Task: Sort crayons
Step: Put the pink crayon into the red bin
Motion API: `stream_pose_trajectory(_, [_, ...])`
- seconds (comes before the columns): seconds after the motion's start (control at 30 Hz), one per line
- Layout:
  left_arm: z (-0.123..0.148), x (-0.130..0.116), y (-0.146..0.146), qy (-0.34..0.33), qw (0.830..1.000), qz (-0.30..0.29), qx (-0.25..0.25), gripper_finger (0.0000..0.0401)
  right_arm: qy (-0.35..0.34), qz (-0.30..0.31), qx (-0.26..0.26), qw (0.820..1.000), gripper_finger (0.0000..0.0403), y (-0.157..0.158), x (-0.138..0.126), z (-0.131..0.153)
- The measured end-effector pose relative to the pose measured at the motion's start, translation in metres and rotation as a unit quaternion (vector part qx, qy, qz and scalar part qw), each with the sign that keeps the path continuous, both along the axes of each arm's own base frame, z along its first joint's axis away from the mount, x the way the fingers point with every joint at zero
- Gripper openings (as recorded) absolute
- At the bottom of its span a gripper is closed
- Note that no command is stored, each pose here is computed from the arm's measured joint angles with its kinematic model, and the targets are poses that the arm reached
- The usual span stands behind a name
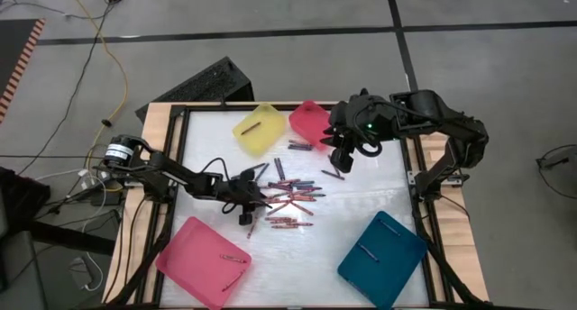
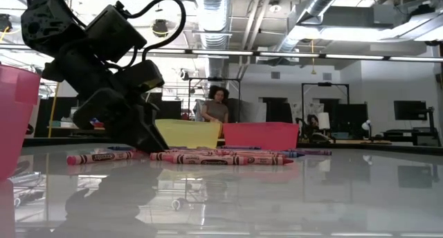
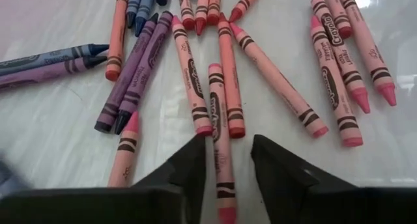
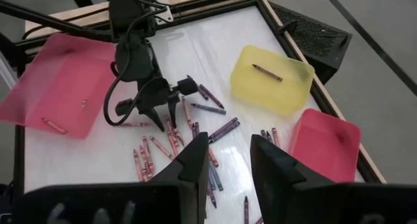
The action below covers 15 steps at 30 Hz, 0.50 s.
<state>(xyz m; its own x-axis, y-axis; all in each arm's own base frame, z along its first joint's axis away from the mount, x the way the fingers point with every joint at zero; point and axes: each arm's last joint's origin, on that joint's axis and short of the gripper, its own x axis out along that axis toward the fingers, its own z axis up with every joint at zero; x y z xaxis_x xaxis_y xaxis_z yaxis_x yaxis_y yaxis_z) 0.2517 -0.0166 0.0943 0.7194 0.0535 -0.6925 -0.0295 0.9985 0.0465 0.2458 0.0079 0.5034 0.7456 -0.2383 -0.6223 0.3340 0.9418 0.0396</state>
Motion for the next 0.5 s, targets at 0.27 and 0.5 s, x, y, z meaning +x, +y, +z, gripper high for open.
stream_pose_trajectory(0.27, [-0.0017, -0.0016, 0.0008, 0.011, 1.0, 0.011, 0.002, 0.0012, 0.0, 0.0, 0.0, 1.0, 0.0109, 0.0, 0.0, 0.0])
stream_pose_trajectory(0.5, [0.0018, -0.0022, 0.0009, 0.003, 0.999, 0.036, -0.032, 0.0015, 0.0, 0.0, 0.0, 1.0, 0.0109, 0.0, 0.0, 0.0001])
